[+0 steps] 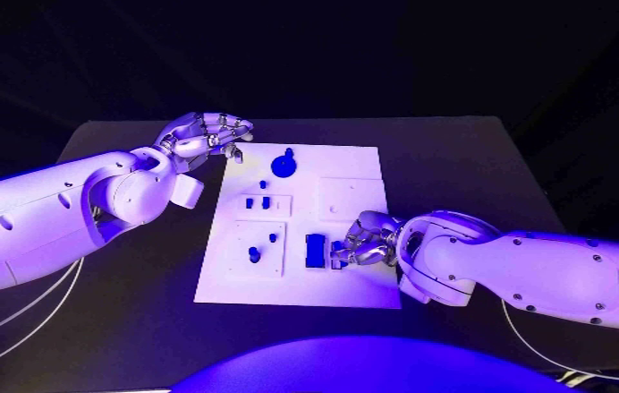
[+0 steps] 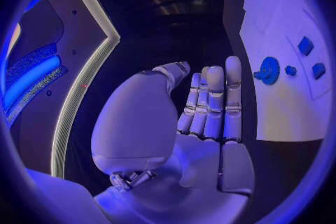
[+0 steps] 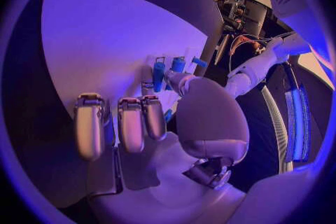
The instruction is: Assemble the parts on the task board
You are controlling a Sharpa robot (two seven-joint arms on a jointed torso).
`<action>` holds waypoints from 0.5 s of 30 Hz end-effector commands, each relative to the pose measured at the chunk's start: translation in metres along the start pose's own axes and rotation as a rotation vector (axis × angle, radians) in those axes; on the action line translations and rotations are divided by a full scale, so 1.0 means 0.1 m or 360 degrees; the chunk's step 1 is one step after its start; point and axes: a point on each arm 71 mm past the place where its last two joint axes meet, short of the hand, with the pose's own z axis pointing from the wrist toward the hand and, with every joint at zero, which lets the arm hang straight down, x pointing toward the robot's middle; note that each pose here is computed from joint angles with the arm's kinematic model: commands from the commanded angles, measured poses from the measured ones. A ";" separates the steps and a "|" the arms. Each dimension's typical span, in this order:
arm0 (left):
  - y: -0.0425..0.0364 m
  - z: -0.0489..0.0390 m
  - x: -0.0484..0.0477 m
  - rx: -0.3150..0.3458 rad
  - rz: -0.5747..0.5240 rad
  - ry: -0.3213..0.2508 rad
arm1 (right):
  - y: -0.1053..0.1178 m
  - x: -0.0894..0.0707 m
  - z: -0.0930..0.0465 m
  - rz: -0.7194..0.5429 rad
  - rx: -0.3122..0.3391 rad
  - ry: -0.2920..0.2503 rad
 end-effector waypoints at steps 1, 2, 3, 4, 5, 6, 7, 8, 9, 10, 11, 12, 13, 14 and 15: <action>-0.008 0.003 0.024 0.0007 0.0000 0.0032 | 0.01 0.02 0.00 -0.0013 -0.0027 0.0031; -0.007 0.003 0.025 0.0007 0.0001 0.0033 | 0.01 0.02 0.00 -0.0012 -0.0027 0.0030; -0.007 0.003 0.026 0.0006 0.0002 0.0035 | 0.01 0.02 0.00 -0.0012 -0.0027 0.0030; -0.007 0.003 0.028 0.0005 0.0003 0.0037 | 0.01 0.02 0.00 -0.0012 -0.0027 0.0030; -0.007 0.003 0.028 0.0005 0.0004 0.0038 | 0.01 0.02 0.00 -0.0012 -0.0028 0.0030; -0.007 0.004 0.029 0.0005 0.0004 0.0038 | 0.01 0.02 0.00 -0.0013 -0.0028 0.0031; -0.006 0.004 0.029 0.0004 0.0005 0.0039 | 0.01 0.02 0.00 -0.0013 -0.0029 0.0031; -0.006 0.004 0.029 0.0004 0.0006 0.0039 | 0.01 0.02 0.00 -0.0013 -0.0030 0.0032; -0.006 0.004 0.028 0.0004 0.0006 0.0038 | 0.02 0.02 0.00 -0.0013 -0.0032 0.0033; -0.006 0.004 0.028 0.0003 0.0007 0.0038 | 0.02 0.02 0.00 -0.0013 -0.0033 0.0034; -0.006 0.004 0.027 0.0003 0.0007 0.0038 | 0.02 0.02 0.00 -0.0013 -0.0033 0.0035; -0.006 0.004 0.027 0.0003 0.0007 0.0038 | 0.02 0.03 0.00 -0.0013 -0.0034 0.0035; -0.005 0.004 0.028 0.0003 0.0007 0.0038 | 0.02 0.03 0.00 -0.0013 -0.0035 0.0036; -0.005 0.004 0.028 0.0003 0.0007 0.0038 | 0.02 0.03 -0.01 -0.0013 -0.0036 0.0036; -0.005 0.004 0.028 0.0003 0.0007 0.0038 | 0.02 0.03 -0.01 -0.0013 -0.0037 0.0036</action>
